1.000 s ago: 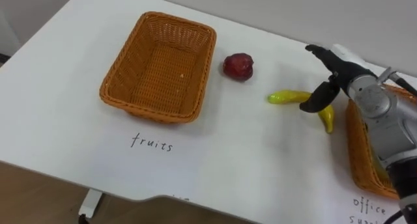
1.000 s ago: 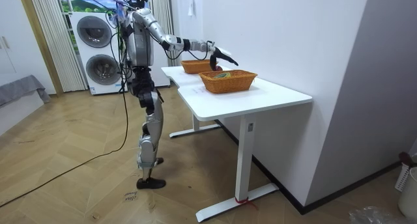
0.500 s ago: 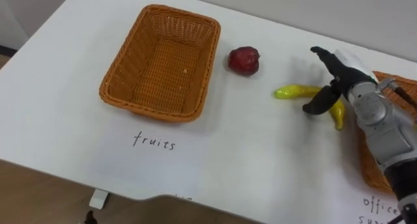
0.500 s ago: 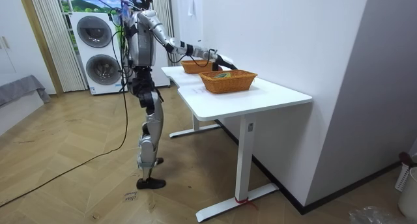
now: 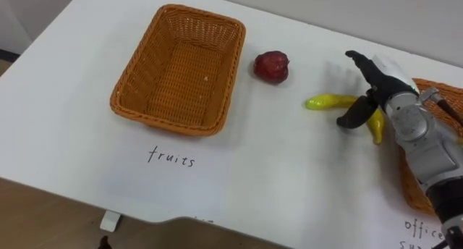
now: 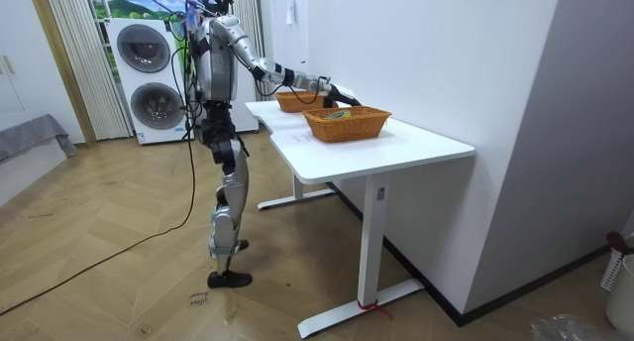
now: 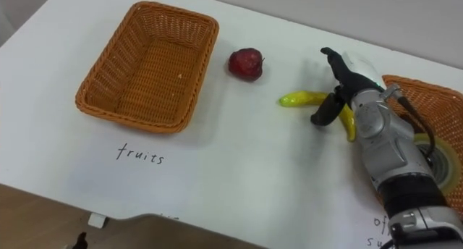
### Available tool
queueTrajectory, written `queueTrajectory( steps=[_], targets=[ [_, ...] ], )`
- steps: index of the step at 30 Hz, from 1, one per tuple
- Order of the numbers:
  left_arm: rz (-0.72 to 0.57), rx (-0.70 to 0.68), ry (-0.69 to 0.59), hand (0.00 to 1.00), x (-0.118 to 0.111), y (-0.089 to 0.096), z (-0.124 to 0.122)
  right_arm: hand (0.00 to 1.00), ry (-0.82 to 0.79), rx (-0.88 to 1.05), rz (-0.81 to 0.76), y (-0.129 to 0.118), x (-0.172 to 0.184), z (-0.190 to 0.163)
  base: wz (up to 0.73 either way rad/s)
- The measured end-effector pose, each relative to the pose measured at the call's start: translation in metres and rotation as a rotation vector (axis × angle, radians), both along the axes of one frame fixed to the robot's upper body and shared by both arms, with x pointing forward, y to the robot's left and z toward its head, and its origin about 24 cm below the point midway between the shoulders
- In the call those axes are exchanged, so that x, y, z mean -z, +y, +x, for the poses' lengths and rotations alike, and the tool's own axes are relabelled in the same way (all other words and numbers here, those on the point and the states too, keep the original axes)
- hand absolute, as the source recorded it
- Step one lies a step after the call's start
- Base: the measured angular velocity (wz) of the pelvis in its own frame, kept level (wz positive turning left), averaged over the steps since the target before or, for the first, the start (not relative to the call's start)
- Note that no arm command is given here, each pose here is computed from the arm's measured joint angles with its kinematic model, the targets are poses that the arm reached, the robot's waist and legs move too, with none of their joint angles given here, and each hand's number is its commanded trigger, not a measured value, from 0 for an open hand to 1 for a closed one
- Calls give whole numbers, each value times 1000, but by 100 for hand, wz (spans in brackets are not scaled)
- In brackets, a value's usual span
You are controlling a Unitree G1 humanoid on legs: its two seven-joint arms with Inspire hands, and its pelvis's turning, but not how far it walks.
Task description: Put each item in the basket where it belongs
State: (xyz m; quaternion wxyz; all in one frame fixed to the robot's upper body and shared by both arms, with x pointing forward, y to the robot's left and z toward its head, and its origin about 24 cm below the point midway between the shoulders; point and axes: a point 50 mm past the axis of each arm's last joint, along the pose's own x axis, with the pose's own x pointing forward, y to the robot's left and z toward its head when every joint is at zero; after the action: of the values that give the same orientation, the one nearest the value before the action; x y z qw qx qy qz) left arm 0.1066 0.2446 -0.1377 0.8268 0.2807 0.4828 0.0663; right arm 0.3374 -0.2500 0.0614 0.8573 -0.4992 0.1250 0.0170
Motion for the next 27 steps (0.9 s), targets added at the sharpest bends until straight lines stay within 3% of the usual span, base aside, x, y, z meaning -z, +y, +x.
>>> queueTrajectory(
  steps=[27],
  targets=[
    [-15,20,-29,0,-2,1,6,0,86,-73,24,4,3,1,0]
  ],
)
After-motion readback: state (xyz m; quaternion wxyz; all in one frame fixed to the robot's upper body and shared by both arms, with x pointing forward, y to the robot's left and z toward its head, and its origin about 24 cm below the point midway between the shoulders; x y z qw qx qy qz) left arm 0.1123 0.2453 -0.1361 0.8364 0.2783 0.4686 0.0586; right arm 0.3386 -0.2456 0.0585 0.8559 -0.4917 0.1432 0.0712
